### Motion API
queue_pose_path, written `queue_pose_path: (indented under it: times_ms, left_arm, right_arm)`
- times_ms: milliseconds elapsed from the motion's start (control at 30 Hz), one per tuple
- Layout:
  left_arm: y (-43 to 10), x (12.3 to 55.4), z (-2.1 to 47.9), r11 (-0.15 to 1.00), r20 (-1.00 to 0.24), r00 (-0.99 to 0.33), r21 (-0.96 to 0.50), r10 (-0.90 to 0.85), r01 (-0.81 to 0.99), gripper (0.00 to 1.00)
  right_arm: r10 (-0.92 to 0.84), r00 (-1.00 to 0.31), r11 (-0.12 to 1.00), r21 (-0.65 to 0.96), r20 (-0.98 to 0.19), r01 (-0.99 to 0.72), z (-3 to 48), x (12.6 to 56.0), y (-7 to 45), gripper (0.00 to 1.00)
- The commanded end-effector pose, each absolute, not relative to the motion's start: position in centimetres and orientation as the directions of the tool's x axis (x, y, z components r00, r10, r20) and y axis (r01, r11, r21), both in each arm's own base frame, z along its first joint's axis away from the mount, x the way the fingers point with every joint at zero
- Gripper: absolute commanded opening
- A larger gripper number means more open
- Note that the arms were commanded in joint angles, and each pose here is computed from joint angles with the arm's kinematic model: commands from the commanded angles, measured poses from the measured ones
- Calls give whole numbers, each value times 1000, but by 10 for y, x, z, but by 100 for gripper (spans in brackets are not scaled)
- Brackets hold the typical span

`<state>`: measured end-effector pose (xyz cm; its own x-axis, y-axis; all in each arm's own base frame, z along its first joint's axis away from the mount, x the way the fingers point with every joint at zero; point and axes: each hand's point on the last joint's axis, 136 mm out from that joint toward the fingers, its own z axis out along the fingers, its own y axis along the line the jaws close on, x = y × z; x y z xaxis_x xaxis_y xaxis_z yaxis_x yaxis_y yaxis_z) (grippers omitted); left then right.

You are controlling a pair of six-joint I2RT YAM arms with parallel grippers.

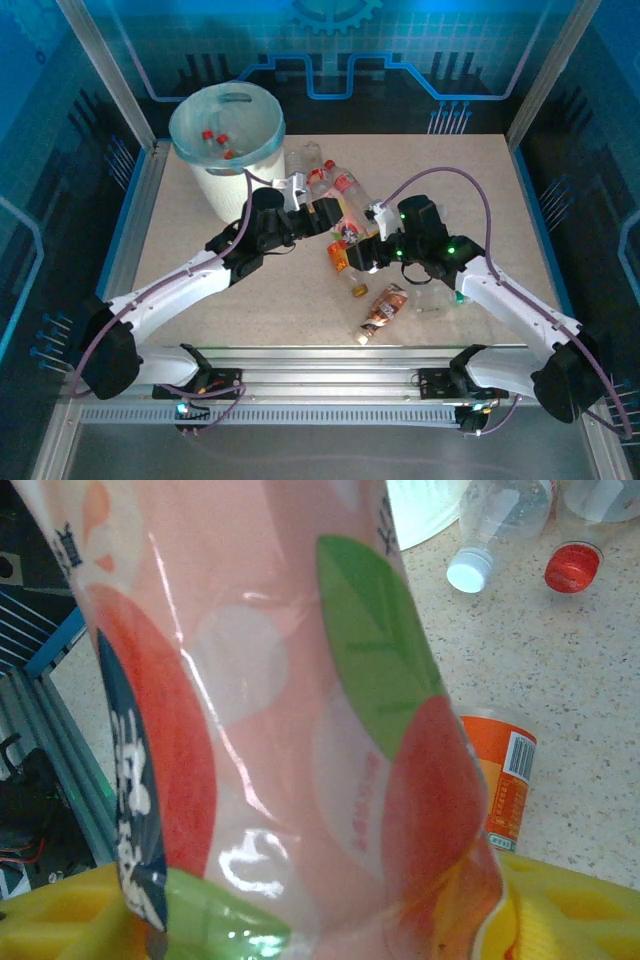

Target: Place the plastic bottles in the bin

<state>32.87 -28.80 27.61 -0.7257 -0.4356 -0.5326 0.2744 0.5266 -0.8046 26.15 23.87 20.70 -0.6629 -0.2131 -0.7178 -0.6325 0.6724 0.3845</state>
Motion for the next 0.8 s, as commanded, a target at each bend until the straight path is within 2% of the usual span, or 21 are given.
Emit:
queue_pose_path:
  times_ms: [0,167,233,533,767]
  left_arm:
    - [-271,332,296,543,-570,-673,-789,-472,289,63]
    - [-255,332,315,576,-615,-628,-758,-476,306,61]
    - [-244,332,326,597,-639,-605,-739,-475,311,61]
    - [-178,342,432,720,-806,-382,-582,-451,378,61]
    - [-119,353,527,874,-940,-78,-339,-333,348,61]
  right_arm:
    - [-204,-626,669,359,-753,-650,225,258,239,79]
    - [-161,-609,664,371,-777,-650,246,257,239,93]
    - [-146,-598,652,377,-788,-657,258,256,240,96]
    - [-56,-497,596,371,-866,-712,328,257,251,98]
    - [-55,-445,541,347,-894,-766,359,257,278,97]
